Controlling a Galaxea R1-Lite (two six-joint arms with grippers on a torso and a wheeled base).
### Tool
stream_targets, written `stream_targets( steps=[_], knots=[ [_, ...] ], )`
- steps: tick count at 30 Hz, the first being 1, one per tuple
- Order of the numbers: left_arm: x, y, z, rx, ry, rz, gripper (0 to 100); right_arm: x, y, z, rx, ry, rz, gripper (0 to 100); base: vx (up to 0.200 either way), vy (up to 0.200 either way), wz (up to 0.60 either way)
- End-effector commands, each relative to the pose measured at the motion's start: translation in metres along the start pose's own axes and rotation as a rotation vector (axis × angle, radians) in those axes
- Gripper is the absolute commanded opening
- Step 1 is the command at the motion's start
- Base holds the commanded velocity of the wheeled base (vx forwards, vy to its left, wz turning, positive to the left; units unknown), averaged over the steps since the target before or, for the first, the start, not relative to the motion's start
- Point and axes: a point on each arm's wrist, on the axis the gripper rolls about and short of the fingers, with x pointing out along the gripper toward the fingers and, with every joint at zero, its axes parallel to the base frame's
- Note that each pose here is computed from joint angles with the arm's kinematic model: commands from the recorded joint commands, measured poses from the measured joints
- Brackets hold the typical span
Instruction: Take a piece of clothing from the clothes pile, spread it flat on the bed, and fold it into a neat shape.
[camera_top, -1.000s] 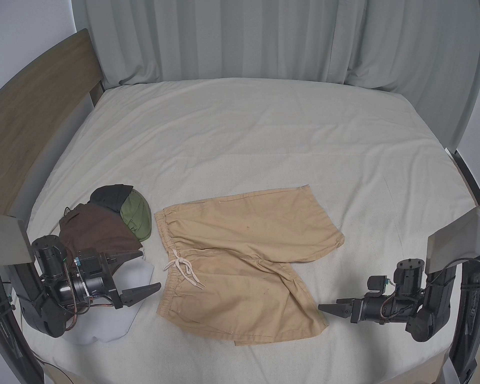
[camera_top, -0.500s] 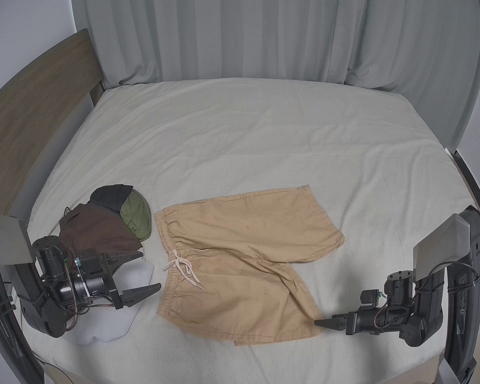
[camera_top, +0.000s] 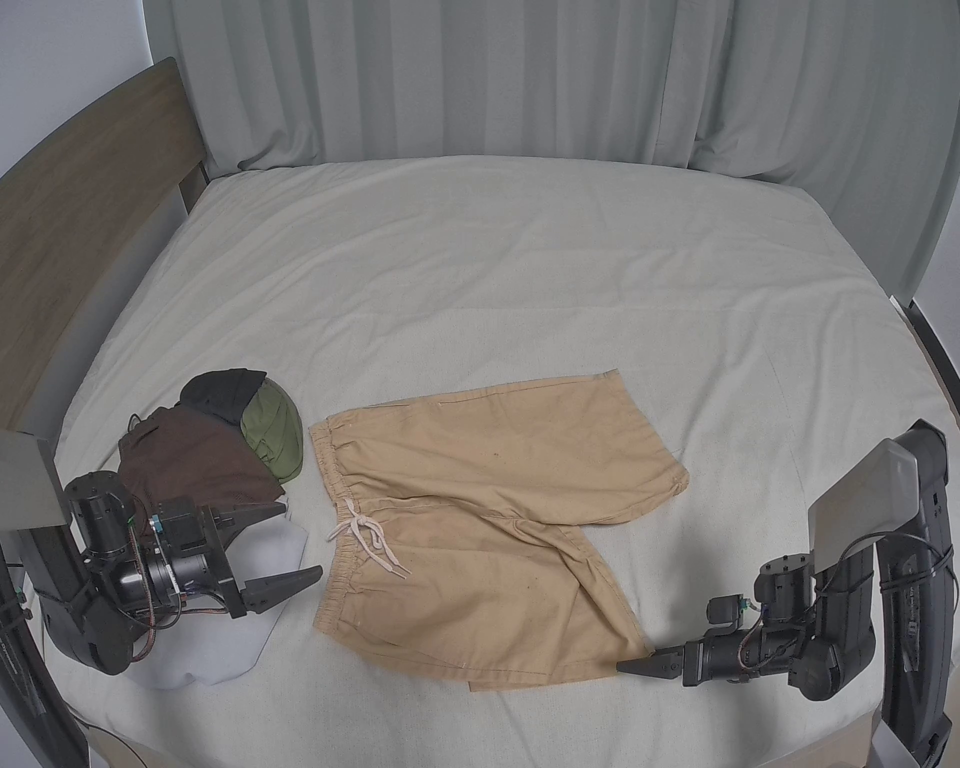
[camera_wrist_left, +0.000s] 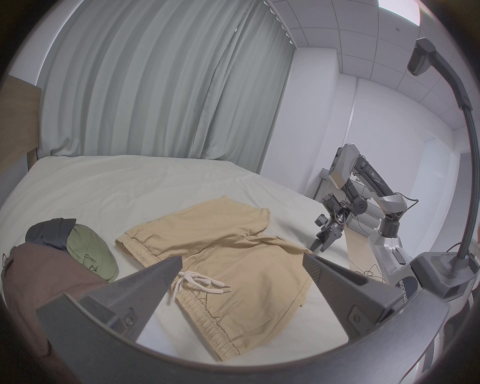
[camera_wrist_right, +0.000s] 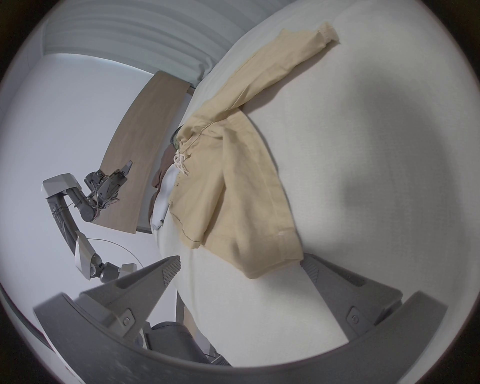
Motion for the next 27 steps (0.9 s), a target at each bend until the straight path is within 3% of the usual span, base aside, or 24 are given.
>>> stream_targets(
  steps=[1,18,27],
  knots=[
    [0.0,0.0,0.0,-0.001,0.0,0.0,100,0.005,0.001,0.0,-0.005,0.01,0.018,100,0.0,0.0,0.0],
    [0.001,0.0,-0.002,-0.007,0.004,-0.002,100,-0.018,0.018,0.014,-0.044,-0.035,0.115,100,0.0,0.0,0.0],
    [0.001,0.001,-0.003,-0.011,0.006,-0.001,100,-0.018,0.014,0.014,-0.037,-0.032,0.113,100,0.0,0.0,0.0]
  ],
)
